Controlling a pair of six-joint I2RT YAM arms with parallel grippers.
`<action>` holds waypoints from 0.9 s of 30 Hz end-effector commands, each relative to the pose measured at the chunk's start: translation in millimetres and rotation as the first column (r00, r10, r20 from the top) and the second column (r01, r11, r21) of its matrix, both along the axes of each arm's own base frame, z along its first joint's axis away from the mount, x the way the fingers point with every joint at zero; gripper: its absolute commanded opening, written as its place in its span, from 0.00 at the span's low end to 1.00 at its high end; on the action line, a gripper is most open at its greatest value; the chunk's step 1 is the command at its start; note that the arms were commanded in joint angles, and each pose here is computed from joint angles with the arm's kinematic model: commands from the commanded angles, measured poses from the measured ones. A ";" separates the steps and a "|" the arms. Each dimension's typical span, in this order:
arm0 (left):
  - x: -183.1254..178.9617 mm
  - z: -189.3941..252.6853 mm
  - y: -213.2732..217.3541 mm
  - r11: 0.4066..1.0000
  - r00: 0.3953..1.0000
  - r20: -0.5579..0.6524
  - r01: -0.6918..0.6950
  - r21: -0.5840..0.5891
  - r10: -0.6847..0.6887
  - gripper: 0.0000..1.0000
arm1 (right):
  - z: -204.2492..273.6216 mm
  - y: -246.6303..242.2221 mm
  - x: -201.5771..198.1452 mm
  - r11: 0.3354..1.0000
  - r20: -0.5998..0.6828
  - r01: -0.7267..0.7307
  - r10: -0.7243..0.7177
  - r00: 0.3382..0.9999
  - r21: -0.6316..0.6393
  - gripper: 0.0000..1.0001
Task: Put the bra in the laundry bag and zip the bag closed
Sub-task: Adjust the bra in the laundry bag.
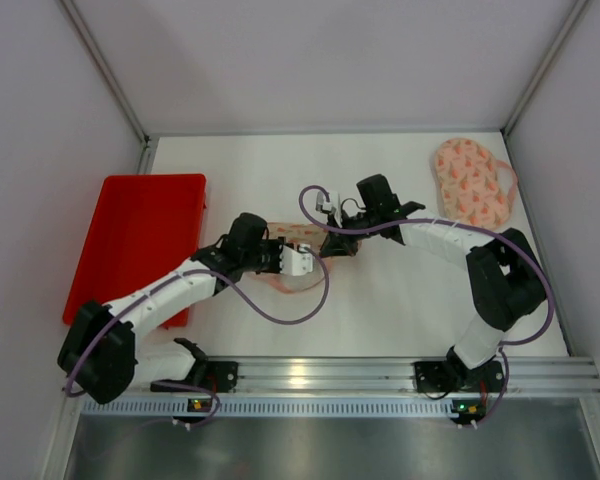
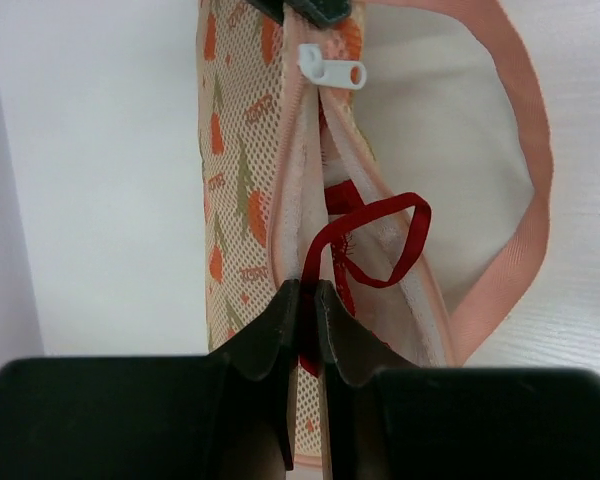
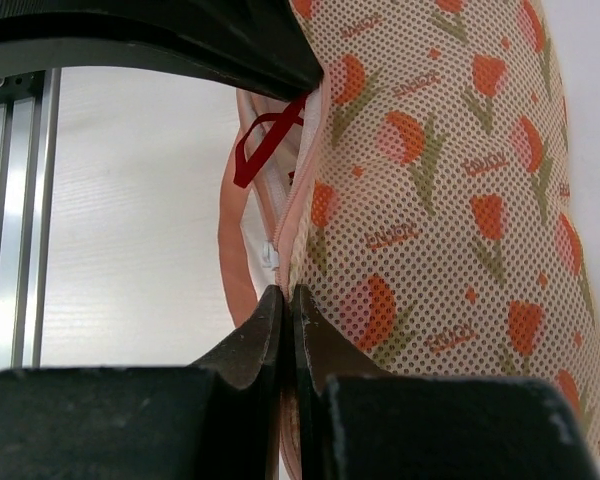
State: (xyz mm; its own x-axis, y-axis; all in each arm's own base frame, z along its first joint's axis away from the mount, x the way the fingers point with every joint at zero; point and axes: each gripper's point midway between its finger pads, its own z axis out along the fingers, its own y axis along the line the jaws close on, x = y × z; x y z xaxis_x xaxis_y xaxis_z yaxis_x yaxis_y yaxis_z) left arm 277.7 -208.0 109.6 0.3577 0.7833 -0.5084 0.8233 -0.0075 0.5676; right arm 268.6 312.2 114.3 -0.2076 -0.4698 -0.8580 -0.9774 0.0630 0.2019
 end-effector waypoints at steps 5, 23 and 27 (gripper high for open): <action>-14.4 18.1 -14.6 0.990 0.994 -0.112 -0.020 -0.137 0.005 0.00 | 25.3 7.6 7.3 0.998 0.010 -0.020 0.019 1.000 0.065 0.00; 17.4 -1.3 -3.6 0.910 0.889 -0.279 -0.403 -0.100 0.364 0.00 | 29.3 11.1 9.4 0.996 -0.017 -0.013 0.015 1.000 0.084 0.00; 28.8 7.3 -0.2 0.864 0.860 -0.272 -0.481 -0.149 0.431 0.00 | 28.8 9.5 6.6 0.996 0.004 -0.032 0.032 0.999 0.080 0.00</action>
